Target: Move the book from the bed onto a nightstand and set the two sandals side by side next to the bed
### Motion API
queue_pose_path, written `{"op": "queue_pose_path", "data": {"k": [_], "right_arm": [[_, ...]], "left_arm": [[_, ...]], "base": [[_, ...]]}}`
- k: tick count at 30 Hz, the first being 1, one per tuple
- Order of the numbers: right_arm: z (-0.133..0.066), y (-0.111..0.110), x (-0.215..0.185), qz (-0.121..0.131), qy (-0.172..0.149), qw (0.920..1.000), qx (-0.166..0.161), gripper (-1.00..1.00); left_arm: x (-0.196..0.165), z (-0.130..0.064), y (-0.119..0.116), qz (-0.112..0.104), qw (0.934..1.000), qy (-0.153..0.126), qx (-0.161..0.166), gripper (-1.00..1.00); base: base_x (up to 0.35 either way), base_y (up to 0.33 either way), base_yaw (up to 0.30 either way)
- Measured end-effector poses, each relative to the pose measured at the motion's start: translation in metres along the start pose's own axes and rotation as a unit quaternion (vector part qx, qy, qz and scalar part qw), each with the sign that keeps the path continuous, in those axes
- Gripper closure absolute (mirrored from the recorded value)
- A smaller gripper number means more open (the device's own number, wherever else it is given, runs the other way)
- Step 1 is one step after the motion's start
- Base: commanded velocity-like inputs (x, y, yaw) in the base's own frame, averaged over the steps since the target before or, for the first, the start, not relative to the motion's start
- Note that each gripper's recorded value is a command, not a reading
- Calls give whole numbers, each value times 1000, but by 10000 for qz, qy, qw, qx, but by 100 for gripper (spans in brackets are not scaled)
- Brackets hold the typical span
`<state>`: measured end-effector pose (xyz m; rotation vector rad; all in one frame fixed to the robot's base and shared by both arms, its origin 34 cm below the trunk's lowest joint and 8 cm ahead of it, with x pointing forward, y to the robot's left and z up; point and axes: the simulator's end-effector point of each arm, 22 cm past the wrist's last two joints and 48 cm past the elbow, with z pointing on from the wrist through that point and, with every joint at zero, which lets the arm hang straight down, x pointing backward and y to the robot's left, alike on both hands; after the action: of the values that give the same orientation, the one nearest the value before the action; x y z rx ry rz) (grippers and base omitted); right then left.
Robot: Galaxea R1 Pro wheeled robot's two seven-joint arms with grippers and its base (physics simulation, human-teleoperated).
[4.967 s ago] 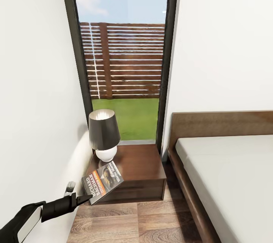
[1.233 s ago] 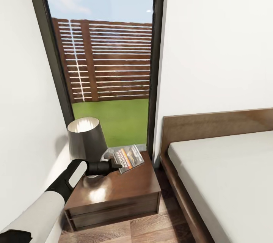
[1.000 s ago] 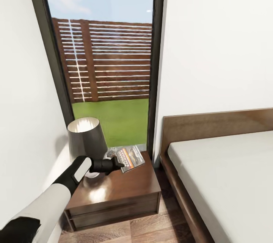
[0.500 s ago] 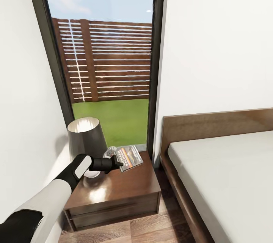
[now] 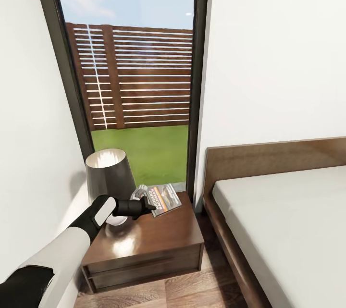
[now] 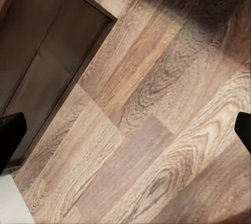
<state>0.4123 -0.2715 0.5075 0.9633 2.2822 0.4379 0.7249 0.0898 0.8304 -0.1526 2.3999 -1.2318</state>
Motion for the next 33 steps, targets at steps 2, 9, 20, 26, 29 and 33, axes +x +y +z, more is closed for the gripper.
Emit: {"op": "queue_pose_path", "data": {"k": [2,9,20,26,29,33], "right_arm": [[0,2,0,4,-4,10000,-49,-100],[1,6,-4,-10,-46,9999,-124,-100],[2,37,-16,-55,-176,9979,-628,-100],[3,60,-31,-117,-358,9949,-940,-100],[3,69,-36,-136,-417,9934,-1058,-100],[3,75,-38,-143,-443,9925,-1129,-100]], "left_arm": [[1,1,0,15,10000,13,-15,100],[-1,1,0,40,10000,-30,-9,100],[-2,1,-1,34,10000,-54,7,100],[-2,0,0,41,10000,-56,-3,100],[-3,0,1,43,10000,-58,-18,100],[-3,-1,2,42,10000,-58,-25,100]], "base": [[0,0,0],[0,0,0],[0,0,0],[0,0,0],[0,0,0],[0,0,0]]}}
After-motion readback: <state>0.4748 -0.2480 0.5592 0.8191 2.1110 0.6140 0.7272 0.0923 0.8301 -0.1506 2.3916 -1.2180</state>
